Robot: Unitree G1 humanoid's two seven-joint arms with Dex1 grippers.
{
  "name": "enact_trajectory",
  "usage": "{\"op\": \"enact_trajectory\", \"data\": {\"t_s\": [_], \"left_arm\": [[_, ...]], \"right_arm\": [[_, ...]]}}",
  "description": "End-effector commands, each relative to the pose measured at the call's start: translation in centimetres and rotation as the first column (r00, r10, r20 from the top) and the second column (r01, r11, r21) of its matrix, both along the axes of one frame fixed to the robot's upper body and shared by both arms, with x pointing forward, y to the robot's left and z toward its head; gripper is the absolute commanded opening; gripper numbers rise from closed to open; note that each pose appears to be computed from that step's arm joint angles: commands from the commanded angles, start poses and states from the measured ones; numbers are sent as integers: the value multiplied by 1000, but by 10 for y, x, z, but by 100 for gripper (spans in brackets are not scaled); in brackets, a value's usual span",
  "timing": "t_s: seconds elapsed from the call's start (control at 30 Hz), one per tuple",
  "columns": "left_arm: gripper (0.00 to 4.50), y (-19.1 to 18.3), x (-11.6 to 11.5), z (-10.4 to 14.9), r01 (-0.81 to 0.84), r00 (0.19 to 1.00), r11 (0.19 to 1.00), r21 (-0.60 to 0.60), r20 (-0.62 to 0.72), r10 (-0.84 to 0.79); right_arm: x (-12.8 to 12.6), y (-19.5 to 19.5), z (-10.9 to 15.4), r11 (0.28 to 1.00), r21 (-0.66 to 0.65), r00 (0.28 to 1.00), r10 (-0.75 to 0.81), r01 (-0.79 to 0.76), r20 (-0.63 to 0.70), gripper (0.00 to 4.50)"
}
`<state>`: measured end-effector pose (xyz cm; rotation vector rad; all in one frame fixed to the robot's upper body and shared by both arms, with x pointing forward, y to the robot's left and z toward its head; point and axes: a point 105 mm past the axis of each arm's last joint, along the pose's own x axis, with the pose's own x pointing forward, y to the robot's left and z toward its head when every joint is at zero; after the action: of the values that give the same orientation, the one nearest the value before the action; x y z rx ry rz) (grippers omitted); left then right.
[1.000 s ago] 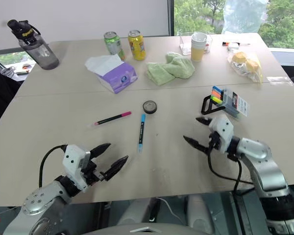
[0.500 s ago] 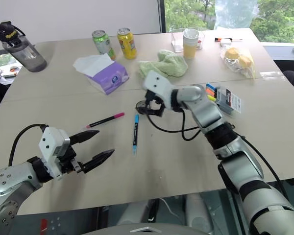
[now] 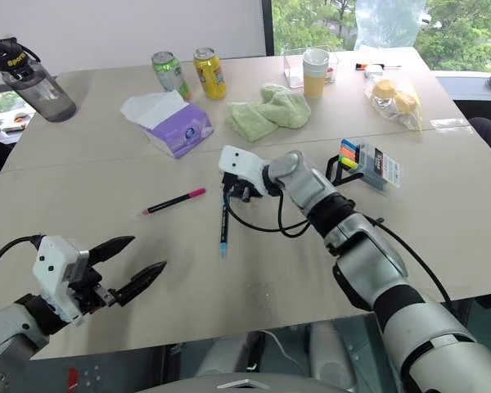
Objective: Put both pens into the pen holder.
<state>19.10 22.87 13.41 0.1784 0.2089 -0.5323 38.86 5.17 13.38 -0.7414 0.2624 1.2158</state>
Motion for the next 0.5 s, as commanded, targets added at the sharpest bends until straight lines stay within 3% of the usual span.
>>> {"op": "enact_trajectory", "data": {"t_s": [0.03, 0.23, 0.4, 0.5], "left_arm": [[450, -3, 2, 7, 10, 999, 1000, 22, 41, -11], [450, -1, 6, 8, 16, 999, 999, 31, 49, -18], [450, -3, 12, 8, 33, 998, 999, 39, 55, -36], [450, -4, 13, 7, 43, 997, 998, 37, 55, -45]], "right_arm": [[5, 3, 2, 1000, -23, 1000, -14, 14, 27, 11], [6, 11, 15, 1000, 5, 999, -3, 3, 36, 11], [22, 8, 57, 988, 139, 989, -79, 62, 122, 11], [47, -15, 89, 953, 234, 947, -242, 191, 211, 11]]}}
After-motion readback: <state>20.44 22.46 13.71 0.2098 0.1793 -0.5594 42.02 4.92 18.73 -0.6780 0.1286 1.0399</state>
